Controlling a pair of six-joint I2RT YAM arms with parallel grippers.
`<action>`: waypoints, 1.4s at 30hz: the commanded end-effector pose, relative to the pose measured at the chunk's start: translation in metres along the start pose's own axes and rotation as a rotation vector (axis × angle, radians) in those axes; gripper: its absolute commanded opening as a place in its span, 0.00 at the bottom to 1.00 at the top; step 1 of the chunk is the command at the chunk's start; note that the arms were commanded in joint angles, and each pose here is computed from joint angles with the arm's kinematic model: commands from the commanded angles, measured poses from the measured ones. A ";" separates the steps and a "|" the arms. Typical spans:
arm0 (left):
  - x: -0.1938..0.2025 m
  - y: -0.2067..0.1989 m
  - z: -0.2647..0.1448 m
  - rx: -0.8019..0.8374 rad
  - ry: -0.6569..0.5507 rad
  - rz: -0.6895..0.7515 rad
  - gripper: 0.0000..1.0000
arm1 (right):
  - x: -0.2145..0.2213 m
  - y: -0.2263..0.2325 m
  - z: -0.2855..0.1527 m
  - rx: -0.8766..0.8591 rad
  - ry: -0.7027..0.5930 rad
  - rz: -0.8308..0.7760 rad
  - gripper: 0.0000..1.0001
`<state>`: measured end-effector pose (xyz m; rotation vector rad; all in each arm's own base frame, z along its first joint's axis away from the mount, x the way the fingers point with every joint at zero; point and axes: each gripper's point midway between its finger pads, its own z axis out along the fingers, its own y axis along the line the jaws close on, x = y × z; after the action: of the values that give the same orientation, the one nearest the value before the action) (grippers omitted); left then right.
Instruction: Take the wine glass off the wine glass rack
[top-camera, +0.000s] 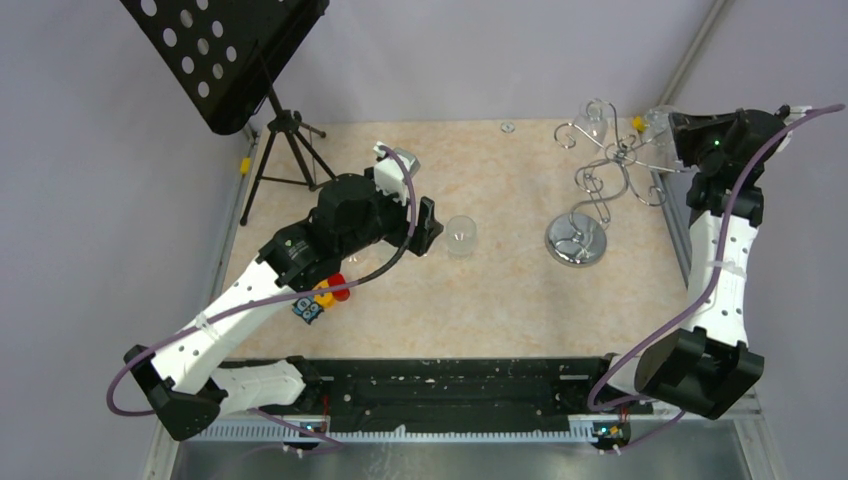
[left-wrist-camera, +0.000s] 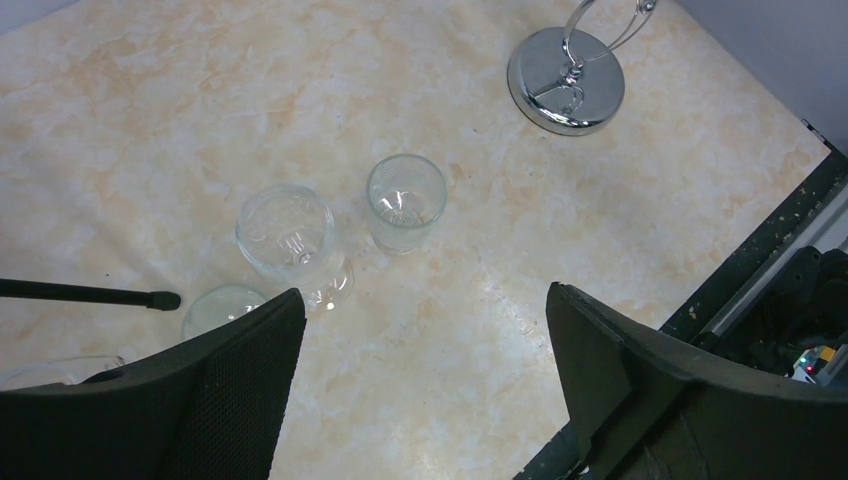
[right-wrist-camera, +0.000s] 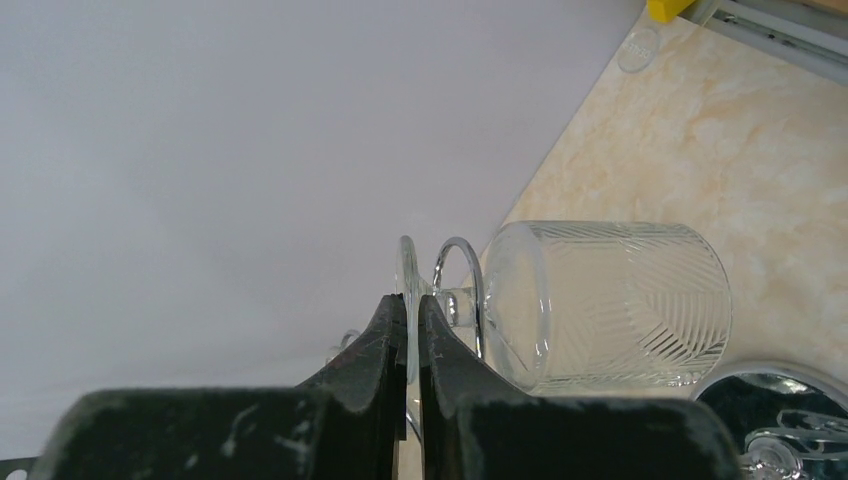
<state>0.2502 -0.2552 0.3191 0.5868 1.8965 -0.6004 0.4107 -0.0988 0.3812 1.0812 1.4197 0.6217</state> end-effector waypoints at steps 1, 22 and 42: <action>-0.017 -0.002 -0.003 0.013 -0.069 -0.007 0.94 | -0.025 0.062 -0.038 -0.182 -0.088 -0.014 0.00; -0.017 -0.003 -0.003 0.015 -0.074 -0.008 0.94 | 0.006 0.064 -0.026 -0.257 0.073 0.086 0.00; -0.020 -0.002 -0.004 0.012 -0.079 -0.007 0.94 | 0.021 0.064 0.005 -0.300 0.140 0.209 0.00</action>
<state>0.2513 -0.2565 0.3200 0.5837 1.8877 -0.6046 0.4315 -0.0616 0.3758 1.1043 1.4174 0.9656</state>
